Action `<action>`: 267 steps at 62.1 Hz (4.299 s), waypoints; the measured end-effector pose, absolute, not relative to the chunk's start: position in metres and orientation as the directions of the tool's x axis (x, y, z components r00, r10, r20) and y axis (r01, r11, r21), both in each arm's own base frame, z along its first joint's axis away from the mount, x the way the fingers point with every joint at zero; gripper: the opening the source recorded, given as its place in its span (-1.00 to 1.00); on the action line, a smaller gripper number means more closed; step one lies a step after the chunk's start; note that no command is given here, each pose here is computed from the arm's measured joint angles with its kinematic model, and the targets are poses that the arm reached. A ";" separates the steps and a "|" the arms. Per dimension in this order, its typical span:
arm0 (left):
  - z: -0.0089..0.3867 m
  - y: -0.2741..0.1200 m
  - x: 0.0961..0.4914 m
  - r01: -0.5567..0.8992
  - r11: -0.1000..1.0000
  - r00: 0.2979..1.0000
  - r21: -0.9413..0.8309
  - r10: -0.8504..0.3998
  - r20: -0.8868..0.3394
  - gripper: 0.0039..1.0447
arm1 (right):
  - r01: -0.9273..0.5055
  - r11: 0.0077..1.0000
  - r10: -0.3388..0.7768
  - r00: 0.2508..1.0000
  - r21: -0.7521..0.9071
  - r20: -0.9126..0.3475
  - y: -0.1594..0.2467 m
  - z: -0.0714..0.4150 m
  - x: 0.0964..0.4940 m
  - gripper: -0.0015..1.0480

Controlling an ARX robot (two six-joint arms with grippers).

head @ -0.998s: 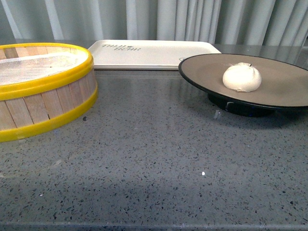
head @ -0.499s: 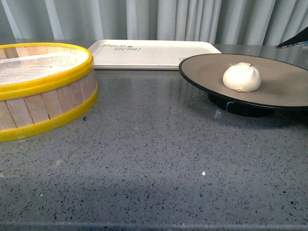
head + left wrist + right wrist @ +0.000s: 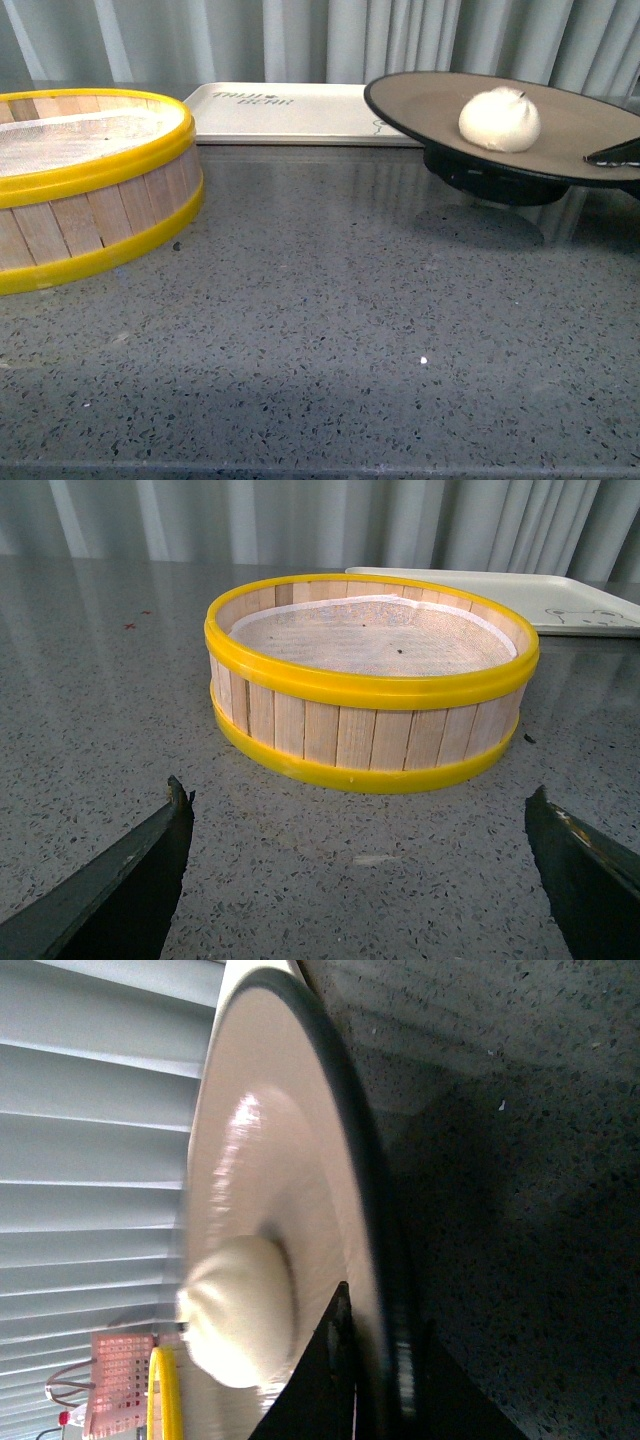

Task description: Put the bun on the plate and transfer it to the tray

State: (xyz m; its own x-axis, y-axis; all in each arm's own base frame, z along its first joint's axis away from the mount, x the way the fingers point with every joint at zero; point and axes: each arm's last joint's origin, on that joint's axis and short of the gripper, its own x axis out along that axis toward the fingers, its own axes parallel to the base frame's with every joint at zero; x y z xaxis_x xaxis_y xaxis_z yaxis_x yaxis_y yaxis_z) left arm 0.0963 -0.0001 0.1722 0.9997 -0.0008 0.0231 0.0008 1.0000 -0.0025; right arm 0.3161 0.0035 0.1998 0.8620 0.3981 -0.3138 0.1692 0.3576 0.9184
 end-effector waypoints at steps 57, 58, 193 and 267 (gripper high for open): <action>0.172 0.000 0.096 0.001 1.000 1.000 -0.002 -0.001 0.023 0.88 | 0.007 0.349 0.362 0.921 0.937 -0.142 -0.009 0.259 0.388 -0.94; 0.172 0.000 0.096 0.001 1.000 1.000 -0.002 -0.001 0.023 0.88 | 0.011 0.347 0.363 0.920 0.938 -0.145 -0.009 0.259 0.391 -0.94; 0.172 0.000 0.096 0.001 1.000 1.000 -0.002 -0.001 0.023 0.88 | 0.178 0.406 0.441 0.821 0.897 -0.363 0.053 0.236 0.530 -0.94; 0.172 0.000 0.096 0.001 1.000 1.000 -0.002 -0.001 0.023 0.88 | 0.205 0.366 0.423 0.832 0.908 -0.358 0.036 0.240 0.530 0.83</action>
